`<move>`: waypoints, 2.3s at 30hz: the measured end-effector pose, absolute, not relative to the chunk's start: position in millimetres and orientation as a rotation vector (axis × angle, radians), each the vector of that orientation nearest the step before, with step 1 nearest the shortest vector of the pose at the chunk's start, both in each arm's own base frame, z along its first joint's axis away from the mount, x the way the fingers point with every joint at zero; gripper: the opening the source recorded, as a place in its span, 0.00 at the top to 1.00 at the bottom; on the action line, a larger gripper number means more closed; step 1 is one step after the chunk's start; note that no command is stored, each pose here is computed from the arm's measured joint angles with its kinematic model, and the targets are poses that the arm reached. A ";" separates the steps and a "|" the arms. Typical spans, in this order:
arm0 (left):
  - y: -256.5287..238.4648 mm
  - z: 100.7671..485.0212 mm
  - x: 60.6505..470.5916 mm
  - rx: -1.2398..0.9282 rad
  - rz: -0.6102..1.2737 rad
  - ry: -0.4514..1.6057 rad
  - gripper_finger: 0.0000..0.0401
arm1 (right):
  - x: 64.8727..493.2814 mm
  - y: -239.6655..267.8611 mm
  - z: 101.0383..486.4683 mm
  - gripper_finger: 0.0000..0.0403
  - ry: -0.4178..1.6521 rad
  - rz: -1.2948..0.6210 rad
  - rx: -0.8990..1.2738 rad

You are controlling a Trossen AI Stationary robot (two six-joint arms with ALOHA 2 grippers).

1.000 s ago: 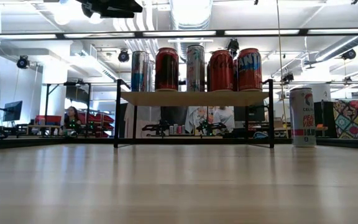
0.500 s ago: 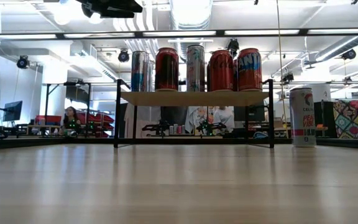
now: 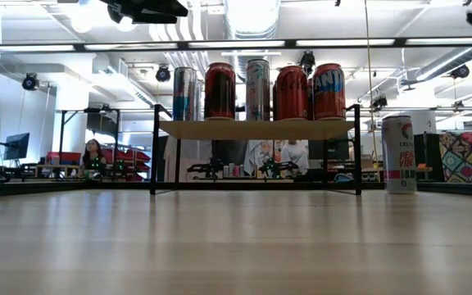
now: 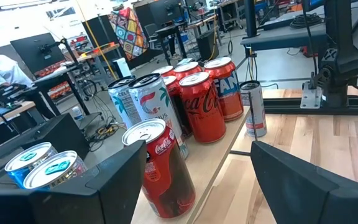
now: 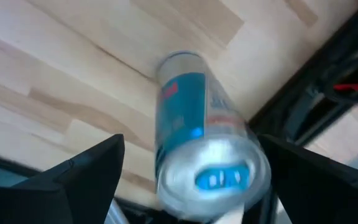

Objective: Place canned beverage on shelf
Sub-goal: Put the blue soda can on the shelf

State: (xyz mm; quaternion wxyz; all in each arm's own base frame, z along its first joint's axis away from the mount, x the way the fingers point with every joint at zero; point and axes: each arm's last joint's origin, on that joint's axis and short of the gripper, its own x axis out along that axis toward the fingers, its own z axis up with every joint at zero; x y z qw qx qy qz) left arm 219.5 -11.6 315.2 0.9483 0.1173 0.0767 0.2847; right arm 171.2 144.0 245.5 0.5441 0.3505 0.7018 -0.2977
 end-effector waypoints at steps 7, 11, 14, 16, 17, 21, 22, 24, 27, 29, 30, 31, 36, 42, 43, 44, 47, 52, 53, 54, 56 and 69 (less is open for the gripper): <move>-11.6 315.2 219.5 0.229 0.579 0.153 0.32 | 167.2 143.0 215.8 0.22 1.644 -0.727 0.847; -11.6 314.7 219.5 0.220 0.578 0.155 0.32 | 165.3 142.7 214.8 0.39 1.677 -0.727 0.862; -11.6 314.2 219.5 0.219 0.577 0.158 0.32 | 164.7 142.4 215.6 0.47 1.678 -0.733 0.874; -11.7 314.1 219.6 0.219 0.575 0.159 0.32 | 164.5 142.2 216.2 0.47 1.678 -0.732 0.875; -11.6 314.0 219.6 0.220 0.575 0.160 0.32 | 164.3 142.0 216.5 0.47 1.676 -0.731 0.876; -11.7 313.9 219.6 0.220 0.575 0.161 0.32 | 163.4 141.3 217.9 0.47 1.672 -0.738 0.886; -11.8 313.9 219.6 0.217 0.570 0.160 0.32 | 163.5 140.9 218.7 0.47 1.670 -0.737 0.891; -12.3 313.9 220.0 0.210 0.547 0.156 0.32 | 165.8 140.2 223.6 0.47 1.665 -0.727 0.901; -13.3 313.9 220.6 0.190 0.509 0.148 0.32 | 176.7 137.4 237.8 0.47 1.596 -0.686 0.927; -13.8 313.9 220.8 0.180 0.492 0.145 0.32 | 187.1 132.7 251.4 0.47 1.526 -0.653 0.933; -13.8 313.8 220.8 0.180 0.491 0.145 0.32 | 192.6 129.5 258.8 0.47 1.495 -0.636 0.935; -13.8 313.8 220.8 0.179 0.491 0.145 0.32 | 198.1 125.8 266.6 0.47 1.463 -0.618 0.934; -13.8 313.8 220.9 0.179 0.492 0.144 0.32 | 226.4 103.1 298.9 0.47 1.323 -0.516 0.889; -13.8 313.9 220.8 0.179 0.492 0.145 0.32 | 262.5 72.3 323.2 0.47 1.279 -0.414 0.746; -13.8 313.7 220.8 0.180 0.492 0.146 0.32 | 267.6 68.1 326.0 0.47 1.287 -0.401 0.710; -13.8 313.6 220.8 0.180 0.492 0.147 0.32 | 273.0 64.0 328.6 0.47 1.299 -0.387 0.673; -13.8 313.5 220.8 0.172 0.493 0.146 0.32 | 288.6 53.4 334.7 0.47 1.344 -0.343 0.556; -14.5 313.1 221.4 0.155 0.471 0.143 0.32 | 315.4 41.7 337.1 0.47 1.406 -0.318 0.325; -15.1 313.0 221.7 0.146 0.447 0.141 0.32 | 320.1 39.9 337.6 0.47 1.414 -0.302 0.289; -15.9 312.9 222.1 0.138 0.418 0.139 0.32 | 325.2 38.6 337.0 0.47 1.425 -0.279 0.253; -18.8 311.3 223.0 0.121 0.311 0.147 0.32 | 334.8 36.3 337.1 0.47 1.426 -0.233 0.182; -34.3 270.0 256.8 0.038 0.044 0.326 0.32 | 388.8 34.4 302.2 0.47 1.422 -0.163 -0.090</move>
